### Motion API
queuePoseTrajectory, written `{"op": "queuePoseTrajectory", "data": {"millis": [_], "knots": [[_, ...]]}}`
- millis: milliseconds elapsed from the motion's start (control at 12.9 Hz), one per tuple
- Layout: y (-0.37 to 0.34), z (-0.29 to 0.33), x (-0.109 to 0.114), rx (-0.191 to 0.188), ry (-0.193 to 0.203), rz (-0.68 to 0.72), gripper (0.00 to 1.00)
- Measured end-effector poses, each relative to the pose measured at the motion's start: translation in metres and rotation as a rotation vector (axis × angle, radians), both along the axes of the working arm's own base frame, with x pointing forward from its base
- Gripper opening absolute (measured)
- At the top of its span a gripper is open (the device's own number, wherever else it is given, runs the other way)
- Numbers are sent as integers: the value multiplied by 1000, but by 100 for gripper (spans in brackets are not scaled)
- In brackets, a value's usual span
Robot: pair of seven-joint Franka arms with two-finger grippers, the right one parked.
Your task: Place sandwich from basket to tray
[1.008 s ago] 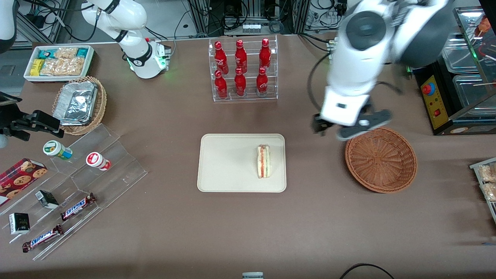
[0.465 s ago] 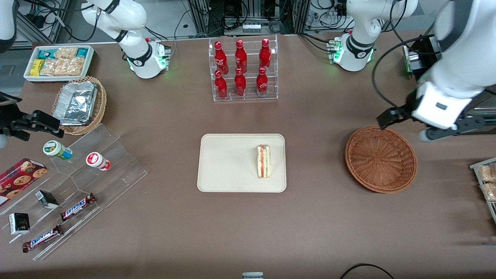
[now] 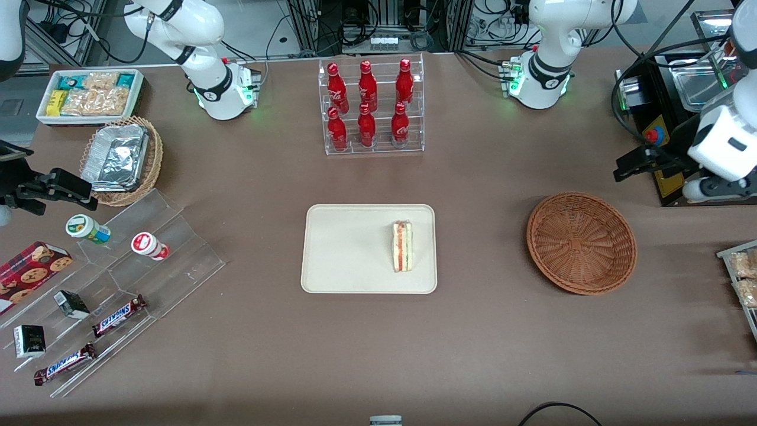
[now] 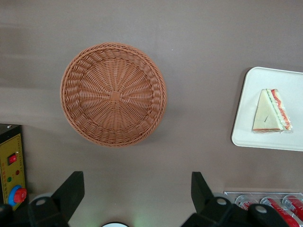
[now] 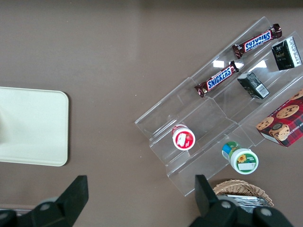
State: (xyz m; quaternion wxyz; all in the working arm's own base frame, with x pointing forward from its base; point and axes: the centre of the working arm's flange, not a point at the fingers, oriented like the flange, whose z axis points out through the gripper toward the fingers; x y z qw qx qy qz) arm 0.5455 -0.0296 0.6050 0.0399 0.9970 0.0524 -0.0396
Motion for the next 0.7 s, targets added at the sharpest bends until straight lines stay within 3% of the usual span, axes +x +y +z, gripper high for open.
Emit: {"op": "queuePoseTrajectory", "data": {"millis": [155,310,698], "knots": [[11,13,-9,1,-23,17,100],[16,19,-14,34,-34,19,100],[16,18,-14,53,-34,13,100]]}}
